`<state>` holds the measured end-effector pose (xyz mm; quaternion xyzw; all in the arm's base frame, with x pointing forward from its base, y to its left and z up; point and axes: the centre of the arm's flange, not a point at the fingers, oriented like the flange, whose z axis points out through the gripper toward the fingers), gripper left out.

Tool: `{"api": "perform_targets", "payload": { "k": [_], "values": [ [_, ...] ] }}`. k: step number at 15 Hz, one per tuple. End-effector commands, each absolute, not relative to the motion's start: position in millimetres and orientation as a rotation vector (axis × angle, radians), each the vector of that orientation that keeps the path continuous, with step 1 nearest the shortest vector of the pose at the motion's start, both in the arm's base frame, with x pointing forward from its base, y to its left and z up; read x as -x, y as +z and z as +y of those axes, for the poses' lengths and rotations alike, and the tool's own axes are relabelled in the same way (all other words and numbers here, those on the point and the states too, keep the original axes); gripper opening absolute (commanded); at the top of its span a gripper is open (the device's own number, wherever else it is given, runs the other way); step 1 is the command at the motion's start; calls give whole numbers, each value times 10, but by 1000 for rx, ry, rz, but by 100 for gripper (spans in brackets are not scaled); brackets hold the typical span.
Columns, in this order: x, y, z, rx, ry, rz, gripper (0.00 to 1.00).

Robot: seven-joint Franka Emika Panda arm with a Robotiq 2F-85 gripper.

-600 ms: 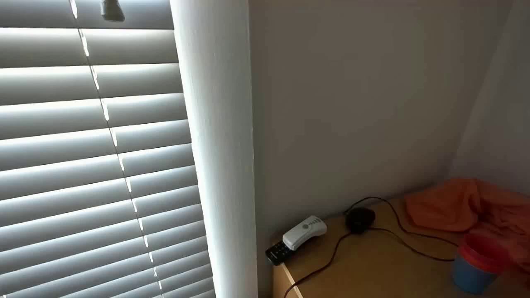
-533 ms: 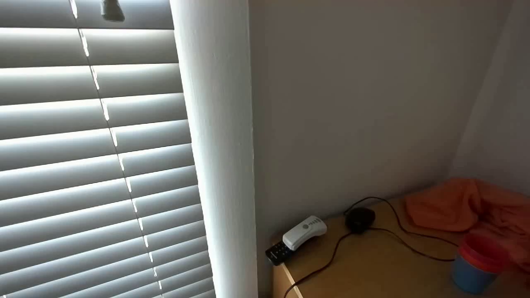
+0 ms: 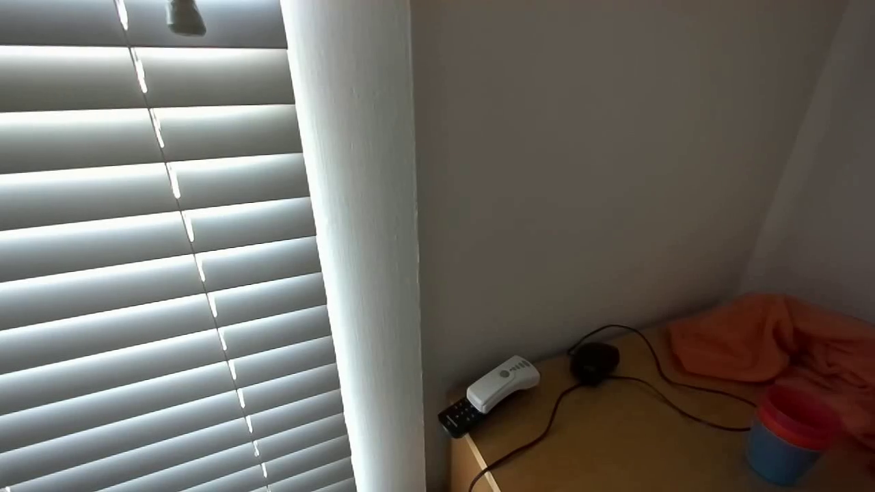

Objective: Put the pink and orange cups on the table

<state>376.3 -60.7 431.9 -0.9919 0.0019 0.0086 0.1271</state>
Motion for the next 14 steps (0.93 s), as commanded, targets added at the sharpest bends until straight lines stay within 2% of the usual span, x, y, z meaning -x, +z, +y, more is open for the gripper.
{"api": "perform_targets", "payload": {
  "k": [1, 14],
  "values": [
    [-4157, 3940, -818, 2946, 77, 150, 100],
    [-4678, 3081, -877, 3109, 199, 233, 100]
  ]
}}
